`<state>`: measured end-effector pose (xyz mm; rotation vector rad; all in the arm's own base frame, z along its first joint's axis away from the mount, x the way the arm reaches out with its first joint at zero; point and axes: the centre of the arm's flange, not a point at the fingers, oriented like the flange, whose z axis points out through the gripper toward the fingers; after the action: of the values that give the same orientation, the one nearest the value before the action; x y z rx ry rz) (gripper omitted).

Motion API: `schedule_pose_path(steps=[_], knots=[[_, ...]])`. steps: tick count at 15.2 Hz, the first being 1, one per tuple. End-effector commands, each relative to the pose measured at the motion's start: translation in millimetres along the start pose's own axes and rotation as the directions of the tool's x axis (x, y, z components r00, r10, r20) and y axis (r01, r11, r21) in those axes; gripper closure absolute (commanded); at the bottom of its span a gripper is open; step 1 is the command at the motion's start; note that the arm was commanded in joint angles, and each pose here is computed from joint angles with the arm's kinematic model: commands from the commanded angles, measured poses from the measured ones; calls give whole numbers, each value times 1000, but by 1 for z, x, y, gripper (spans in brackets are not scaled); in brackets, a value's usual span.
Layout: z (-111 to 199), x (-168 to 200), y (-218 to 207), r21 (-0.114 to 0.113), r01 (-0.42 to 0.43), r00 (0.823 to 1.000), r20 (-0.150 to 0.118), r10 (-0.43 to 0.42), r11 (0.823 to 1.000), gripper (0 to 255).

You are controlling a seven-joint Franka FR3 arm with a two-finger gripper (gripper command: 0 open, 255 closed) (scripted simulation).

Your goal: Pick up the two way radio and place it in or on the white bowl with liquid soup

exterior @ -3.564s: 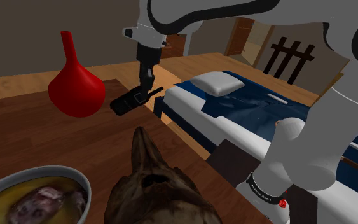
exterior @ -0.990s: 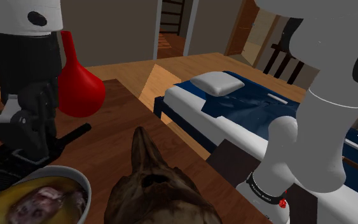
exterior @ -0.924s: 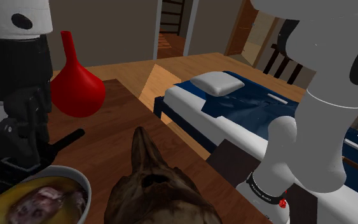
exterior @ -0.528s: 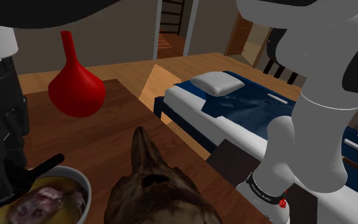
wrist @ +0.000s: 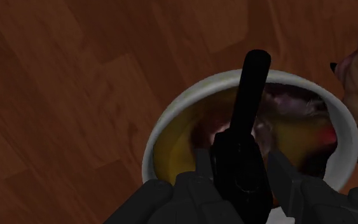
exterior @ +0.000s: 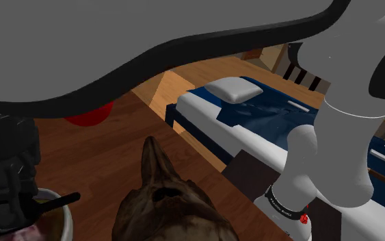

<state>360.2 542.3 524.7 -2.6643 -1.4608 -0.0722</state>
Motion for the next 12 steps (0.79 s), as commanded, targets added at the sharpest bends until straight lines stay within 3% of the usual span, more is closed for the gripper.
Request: schedule_pose_path(steps=[1, 4, 12], knots=[[11, -1, 0, 0, 0, 1000, 1, 0, 1000, 255], [27, -3, 1, 0, 0, 1000, 1, 0, 1000, 255], [27, -3, 1, 0, 0, 1000, 1, 0, 1000, 255]])
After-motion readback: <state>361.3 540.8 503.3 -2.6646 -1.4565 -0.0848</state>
